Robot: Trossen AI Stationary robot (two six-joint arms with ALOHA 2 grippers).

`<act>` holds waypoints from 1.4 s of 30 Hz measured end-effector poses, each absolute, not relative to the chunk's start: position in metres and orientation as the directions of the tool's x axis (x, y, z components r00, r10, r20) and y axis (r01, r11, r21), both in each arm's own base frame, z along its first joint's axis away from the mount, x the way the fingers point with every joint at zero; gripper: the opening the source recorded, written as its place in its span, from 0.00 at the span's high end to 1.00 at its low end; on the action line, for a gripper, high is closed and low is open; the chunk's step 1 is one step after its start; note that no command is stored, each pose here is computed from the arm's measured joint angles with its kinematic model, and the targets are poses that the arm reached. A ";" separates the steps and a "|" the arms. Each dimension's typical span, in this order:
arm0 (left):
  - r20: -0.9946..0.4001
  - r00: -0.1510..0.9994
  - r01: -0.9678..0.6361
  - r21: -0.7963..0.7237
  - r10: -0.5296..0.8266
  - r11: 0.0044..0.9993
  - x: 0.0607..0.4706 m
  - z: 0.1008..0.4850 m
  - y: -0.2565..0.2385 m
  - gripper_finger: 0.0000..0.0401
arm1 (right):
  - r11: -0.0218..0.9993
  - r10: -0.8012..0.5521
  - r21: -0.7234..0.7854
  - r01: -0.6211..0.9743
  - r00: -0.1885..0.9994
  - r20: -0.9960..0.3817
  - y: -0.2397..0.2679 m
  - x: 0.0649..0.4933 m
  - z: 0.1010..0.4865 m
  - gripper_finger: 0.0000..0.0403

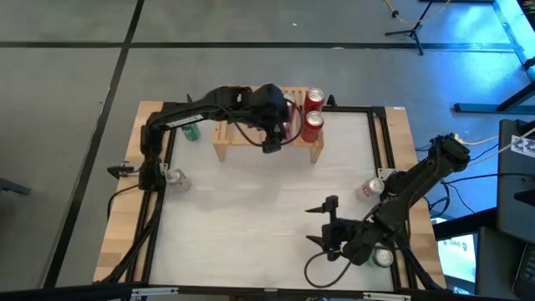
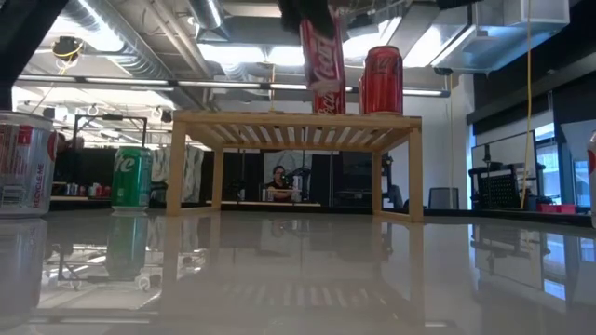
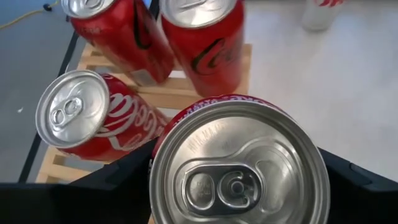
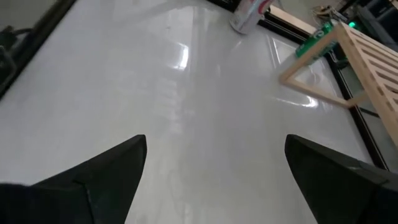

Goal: Place canned beverage on shelf
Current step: Put the red white soda can on the shelf

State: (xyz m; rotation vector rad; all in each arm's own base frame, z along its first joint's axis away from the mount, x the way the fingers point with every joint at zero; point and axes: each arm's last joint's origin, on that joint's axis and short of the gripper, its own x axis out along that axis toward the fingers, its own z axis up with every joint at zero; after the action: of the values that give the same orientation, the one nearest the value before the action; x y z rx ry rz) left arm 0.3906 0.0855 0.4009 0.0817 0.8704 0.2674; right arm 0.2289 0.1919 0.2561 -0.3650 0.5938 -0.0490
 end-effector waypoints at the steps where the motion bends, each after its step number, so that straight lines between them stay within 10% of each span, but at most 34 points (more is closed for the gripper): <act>1: -0.746 0.609 -0.201 0.182 0.268 0.963 0.392 0.399 0.088 0.26 | 0.935 -0.158 -0.351 -0.050 0.827 -0.540 0.190 0.231 0.256 0.05; 42: -0.764 0.587 -0.213 0.172 0.266 0.962 0.417 0.363 0.114 0.26 | 0.939 -0.159 -0.339 -0.052 0.809 -0.565 0.180 0.238 0.255 0.05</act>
State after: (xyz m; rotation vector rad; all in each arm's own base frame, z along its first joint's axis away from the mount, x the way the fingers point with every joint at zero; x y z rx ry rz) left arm 0.4166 0.1140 0.3630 0.0639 0.9010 0.2794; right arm 0.2379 0.1802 0.2548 -0.3510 0.6284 -0.0583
